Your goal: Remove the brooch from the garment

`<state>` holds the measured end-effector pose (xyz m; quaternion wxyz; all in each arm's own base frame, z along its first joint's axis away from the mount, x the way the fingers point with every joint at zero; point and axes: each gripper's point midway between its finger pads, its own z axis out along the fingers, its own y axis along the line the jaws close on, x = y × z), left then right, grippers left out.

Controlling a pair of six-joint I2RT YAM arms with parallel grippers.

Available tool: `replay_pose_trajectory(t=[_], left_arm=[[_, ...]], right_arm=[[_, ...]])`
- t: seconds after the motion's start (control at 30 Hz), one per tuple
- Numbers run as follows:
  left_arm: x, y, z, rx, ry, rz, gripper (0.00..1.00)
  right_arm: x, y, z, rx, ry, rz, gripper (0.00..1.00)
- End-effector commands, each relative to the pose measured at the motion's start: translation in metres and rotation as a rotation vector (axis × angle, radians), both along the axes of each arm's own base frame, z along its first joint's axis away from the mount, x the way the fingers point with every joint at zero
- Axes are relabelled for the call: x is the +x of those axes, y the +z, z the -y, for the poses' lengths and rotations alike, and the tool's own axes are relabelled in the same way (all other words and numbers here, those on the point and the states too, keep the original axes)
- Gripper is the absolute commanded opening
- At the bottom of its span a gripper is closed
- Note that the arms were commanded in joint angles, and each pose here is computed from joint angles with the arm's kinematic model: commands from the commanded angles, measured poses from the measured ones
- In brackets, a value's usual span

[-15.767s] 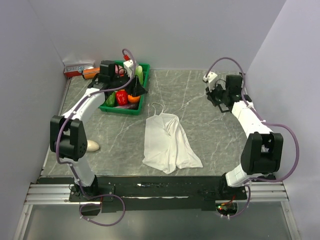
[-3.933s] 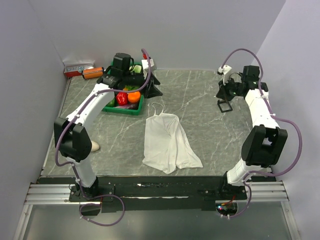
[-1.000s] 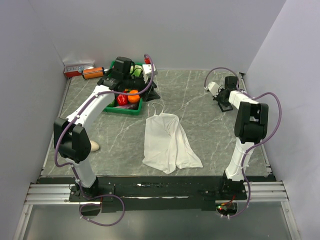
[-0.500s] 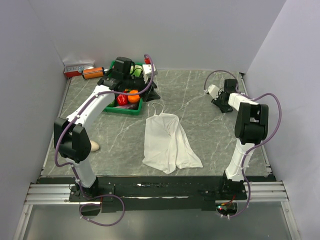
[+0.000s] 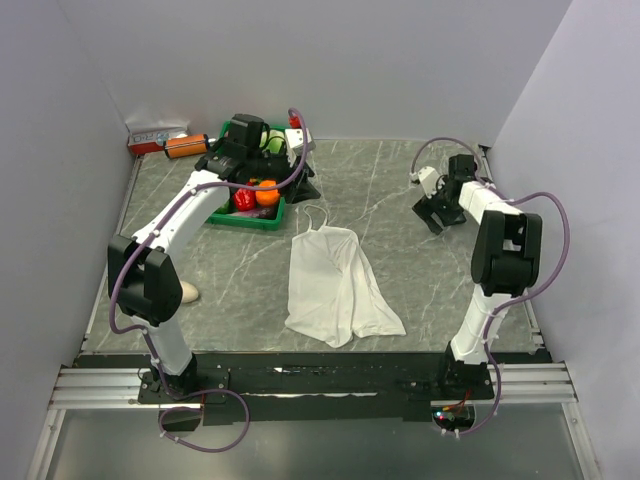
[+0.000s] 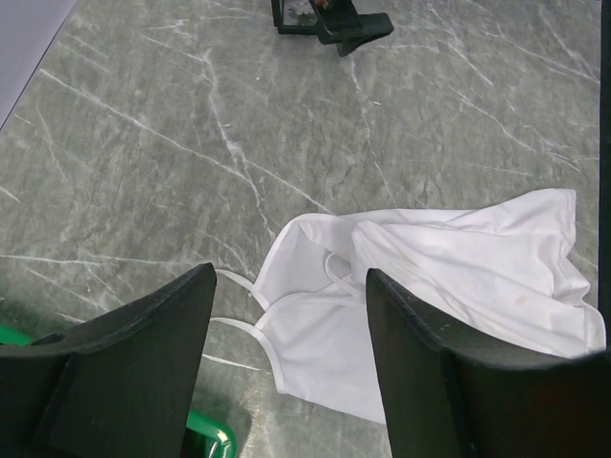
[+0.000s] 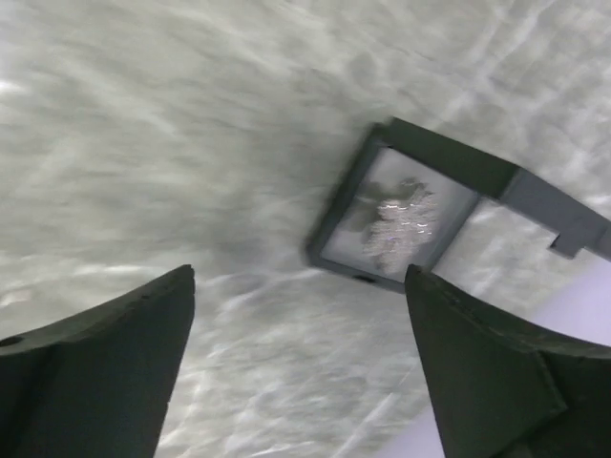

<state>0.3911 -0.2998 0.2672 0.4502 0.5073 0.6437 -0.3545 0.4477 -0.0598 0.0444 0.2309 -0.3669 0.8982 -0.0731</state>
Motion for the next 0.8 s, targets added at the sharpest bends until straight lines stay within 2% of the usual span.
replay_pose_trajectory(t=[0.0,0.03,0.13,0.17,0.23,0.27,0.37,0.53,0.67,0.77], left_arm=[[0.000,0.009,-0.001,-0.001,0.012,0.026,0.72],[0.002,0.008,-0.002,-0.002,0.036,0.009,0.99],[0.013,0.012,-0.007,-0.004,0.100,-0.001,0.99],[0.017,0.018,-0.010,-0.016,0.117,0.009,0.99],[0.033,0.022,-0.027,-0.028,0.202,-0.003,0.99],[0.041,0.026,-0.035,-0.036,0.241,-0.004,1.00],[0.079,0.040,-0.081,-0.083,0.442,-0.014,0.99],[0.128,0.063,-0.173,-0.132,0.726,-0.017,0.99],[0.149,0.101,-0.231,-0.216,0.877,0.041,1.00],[0.159,0.121,-0.264,-0.248,0.961,0.097,0.99]], right_arm=[[0.001,0.091,-0.055,0.238,0.012,0.128,1.00],[0.001,0.102,-0.074,0.271,0.050,0.135,1.00],[0.013,0.163,-0.121,0.401,0.113,0.216,1.00],[0.026,0.200,-0.132,0.481,0.075,0.274,1.00],[0.045,0.228,-0.138,0.553,-0.017,0.321,1.00],[0.057,0.267,-0.138,0.623,-0.122,0.388,1.00],[0.072,0.318,-0.138,0.741,-0.271,0.498,1.00],[0.069,0.395,-0.113,0.770,-0.392,0.758,1.00],[0.054,0.445,-0.101,0.763,-0.372,0.931,1.00],[0.044,0.457,-0.097,0.734,-0.349,0.985,1.00]])
